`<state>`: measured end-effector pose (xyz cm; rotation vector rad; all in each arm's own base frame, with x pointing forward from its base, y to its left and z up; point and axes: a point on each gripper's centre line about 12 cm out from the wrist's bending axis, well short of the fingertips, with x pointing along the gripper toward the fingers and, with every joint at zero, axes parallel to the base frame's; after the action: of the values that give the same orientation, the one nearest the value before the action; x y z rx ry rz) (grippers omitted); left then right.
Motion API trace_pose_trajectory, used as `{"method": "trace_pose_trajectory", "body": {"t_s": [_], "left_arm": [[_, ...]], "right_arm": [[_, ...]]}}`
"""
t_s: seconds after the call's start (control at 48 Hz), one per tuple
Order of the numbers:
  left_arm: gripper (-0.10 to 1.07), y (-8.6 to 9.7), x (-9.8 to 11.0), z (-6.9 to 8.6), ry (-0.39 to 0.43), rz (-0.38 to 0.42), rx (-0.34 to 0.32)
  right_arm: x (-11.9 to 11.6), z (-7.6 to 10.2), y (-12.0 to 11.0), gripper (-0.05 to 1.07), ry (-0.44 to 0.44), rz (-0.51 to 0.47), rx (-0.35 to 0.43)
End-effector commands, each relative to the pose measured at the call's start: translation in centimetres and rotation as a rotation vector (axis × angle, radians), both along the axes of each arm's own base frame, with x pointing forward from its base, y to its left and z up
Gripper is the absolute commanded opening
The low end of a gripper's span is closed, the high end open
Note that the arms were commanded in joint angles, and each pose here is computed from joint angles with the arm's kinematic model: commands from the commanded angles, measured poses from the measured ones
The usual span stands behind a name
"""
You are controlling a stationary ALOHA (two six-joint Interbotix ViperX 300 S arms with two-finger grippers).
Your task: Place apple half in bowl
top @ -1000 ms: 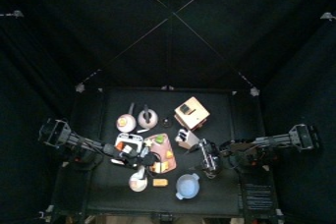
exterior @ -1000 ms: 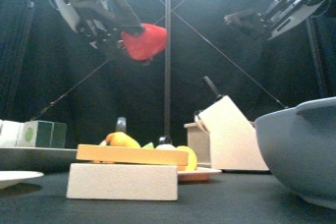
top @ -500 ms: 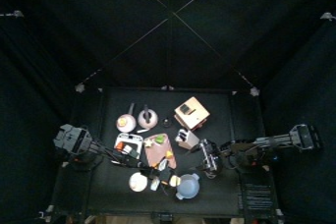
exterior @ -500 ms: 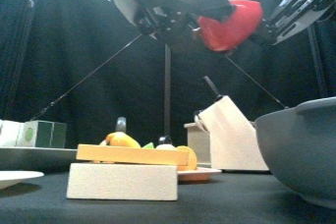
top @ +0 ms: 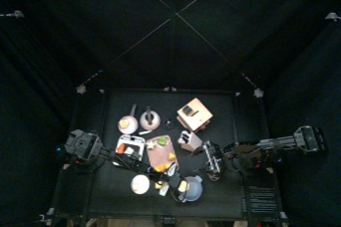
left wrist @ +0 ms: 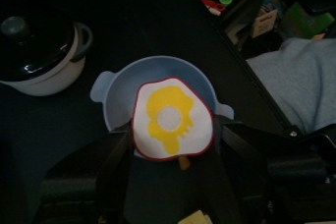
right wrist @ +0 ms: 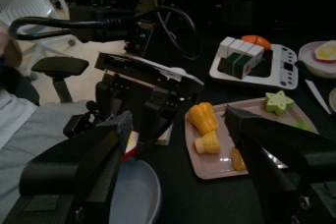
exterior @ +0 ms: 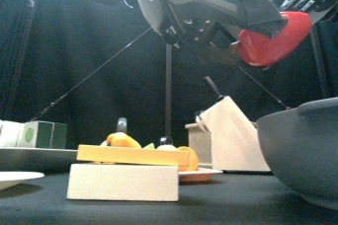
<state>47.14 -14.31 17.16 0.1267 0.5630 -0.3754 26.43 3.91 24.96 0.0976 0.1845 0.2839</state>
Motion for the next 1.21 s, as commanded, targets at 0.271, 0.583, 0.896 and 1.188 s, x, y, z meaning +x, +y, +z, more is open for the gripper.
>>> {"method": "trace_pose_trajectory", "body": {"t_s": [0.271, 0.583, 0.896, 1.188], "left_arm": [[0.98, 0.1, 0.8, 1.8, -0.038, 0.018, -0.034], [0.98, 0.4, 0.8, 2.0, -0.043, 0.045, -0.030], [0.98, 0.7, 0.7, 1.9, -0.039, 0.064, -0.027], [0.98, 1.0, 0.0, 2.1, -0.036, 0.082, -0.029]], "right_arm": [[0.0, 0.7, 0.0, 1.04, -0.022, -0.001, 0.006], [0.0, 0.7, 0.0, 1.04, -0.022, -0.001, 0.003], [0.0, 0.6, 0.0, 1.04, -0.021, -0.001, 0.001], [0.0, 0.5, 0.0, 1.04, -0.016, -0.001, 0.002]]}}
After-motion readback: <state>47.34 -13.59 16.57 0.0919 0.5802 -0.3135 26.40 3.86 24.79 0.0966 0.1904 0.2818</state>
